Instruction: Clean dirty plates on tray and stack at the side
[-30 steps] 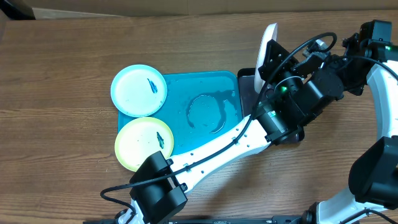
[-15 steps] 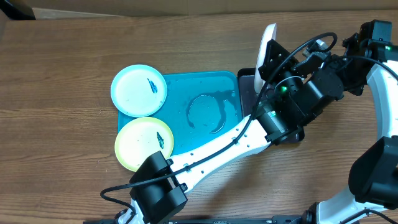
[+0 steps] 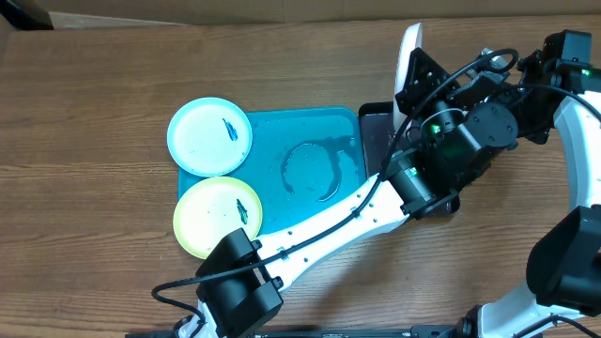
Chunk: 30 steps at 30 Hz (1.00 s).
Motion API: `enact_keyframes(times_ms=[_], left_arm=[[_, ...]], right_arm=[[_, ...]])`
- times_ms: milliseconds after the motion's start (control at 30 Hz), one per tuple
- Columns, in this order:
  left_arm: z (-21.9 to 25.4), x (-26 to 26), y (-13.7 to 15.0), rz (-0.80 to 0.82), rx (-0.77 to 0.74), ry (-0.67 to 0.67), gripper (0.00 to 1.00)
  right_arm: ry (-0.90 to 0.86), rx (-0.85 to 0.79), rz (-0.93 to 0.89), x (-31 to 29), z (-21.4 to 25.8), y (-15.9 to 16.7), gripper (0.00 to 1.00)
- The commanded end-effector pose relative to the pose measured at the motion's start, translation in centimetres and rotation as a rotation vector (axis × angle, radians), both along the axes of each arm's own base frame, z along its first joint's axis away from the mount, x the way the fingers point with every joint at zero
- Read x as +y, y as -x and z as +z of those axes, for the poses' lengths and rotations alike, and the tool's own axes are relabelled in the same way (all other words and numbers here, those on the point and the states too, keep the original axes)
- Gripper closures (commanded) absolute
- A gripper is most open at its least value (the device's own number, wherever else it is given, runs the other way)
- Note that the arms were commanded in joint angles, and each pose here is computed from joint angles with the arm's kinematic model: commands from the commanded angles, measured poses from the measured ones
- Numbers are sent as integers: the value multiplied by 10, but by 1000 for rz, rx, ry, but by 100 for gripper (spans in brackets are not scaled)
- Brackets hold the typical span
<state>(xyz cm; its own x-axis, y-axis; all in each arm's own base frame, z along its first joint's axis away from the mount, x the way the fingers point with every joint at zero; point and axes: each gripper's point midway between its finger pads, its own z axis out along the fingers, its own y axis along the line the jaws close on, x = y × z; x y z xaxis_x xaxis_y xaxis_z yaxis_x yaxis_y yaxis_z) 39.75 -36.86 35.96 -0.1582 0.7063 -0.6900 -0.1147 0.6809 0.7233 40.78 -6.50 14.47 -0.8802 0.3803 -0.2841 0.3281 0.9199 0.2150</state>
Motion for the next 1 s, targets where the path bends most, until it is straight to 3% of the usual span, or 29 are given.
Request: enact_keyframes(times_ms=[0, 300, 467, 700, 733, 833, 967], left_arm=[[5, 4, -3, 24, -6, -8, 96], [5, 4, -3, 27, -8, -5, 96], [-12, 9, -4, 48, 10, 89, 96], [-3, 72, -11, 335, -76, 164, 96], [-4, 73, -10, 339, -71, 149, 94], [-9, 72, -10, 330, -54, 122, 71], [-32, 61, -29, 200, 37, 127, 56]], right_arm=[[1, -13, -3, -2, 3, -2, 0], [1, -13, -3, -2, 3, -2, 0], [1, -13, -3, -2, 3, -2, 0], [1, -13, -3, -2, 3, -2, 0], [1, -13, -3, -2, 3, -2, 0], [1, -13, -3, -2, 3, -2, 0], [1, -13, -3, -2, 3, -2, 0]])
